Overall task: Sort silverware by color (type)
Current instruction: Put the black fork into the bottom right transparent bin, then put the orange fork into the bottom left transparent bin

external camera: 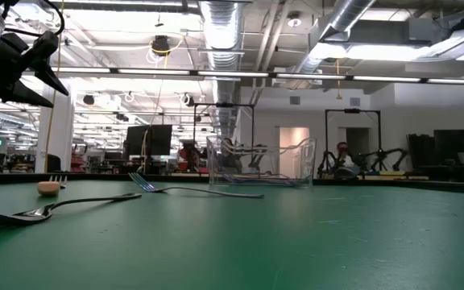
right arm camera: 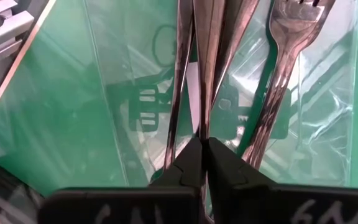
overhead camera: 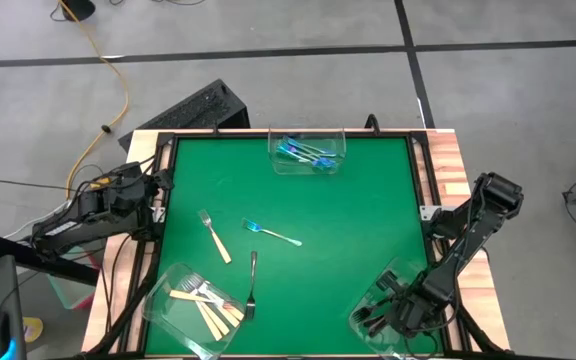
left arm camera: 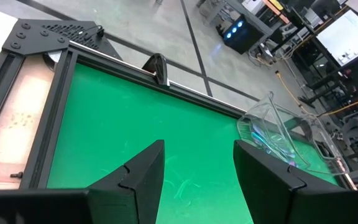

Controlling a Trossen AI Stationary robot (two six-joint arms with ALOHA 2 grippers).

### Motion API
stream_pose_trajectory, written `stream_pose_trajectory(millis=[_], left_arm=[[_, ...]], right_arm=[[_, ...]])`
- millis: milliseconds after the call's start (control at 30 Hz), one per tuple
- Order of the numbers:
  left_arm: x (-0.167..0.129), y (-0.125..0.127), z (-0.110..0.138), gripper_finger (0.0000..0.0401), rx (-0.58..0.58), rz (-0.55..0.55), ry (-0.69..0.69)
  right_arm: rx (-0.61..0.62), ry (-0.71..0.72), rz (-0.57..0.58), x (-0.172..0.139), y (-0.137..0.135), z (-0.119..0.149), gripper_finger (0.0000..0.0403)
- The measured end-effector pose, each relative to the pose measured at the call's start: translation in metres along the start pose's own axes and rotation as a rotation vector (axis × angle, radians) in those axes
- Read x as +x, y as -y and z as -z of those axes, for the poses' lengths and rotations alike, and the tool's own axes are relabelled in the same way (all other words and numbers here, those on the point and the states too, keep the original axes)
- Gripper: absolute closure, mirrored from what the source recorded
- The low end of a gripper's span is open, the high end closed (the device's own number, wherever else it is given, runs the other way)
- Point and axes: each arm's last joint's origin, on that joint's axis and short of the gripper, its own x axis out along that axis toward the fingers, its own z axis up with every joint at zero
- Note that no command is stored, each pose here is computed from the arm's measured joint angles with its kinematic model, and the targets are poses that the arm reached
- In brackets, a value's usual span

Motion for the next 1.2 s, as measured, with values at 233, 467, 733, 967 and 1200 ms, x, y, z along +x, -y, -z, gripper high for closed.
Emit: stream_pose_trajectory(millis=[233,467,733,967,1200], left_arm=[[0.0,0.0,0.0,0.0225,0.0,0.0,0.0],[0.0,0.0,0.0,0.0225,0.0,0.0,0.0],[0.0,0.0,0.0,0.0225,0.0,0.0,0.0],[0.0,0.0,0.0,0.0225,-0.001,0.0,-0.001],[0.0,0.0,0.0,0.0225,-0.005,0.007,-0.013]], right_arm=[[0.007,-0.004,-0.002,0.0,0.0,0.0,0.0354],[0.108,-0.033,0.001,-0.001,0.0,0.002,0.033],[0.124,0.001,-0.033,-0.014,0.0,-0.009,0.0283],[0.19,0.057,-0.035,-0.05,0.015,-0.022,0.0268],[0.308,0.16,-0.031,-0.096,0.047,-0.025,0.0273]])
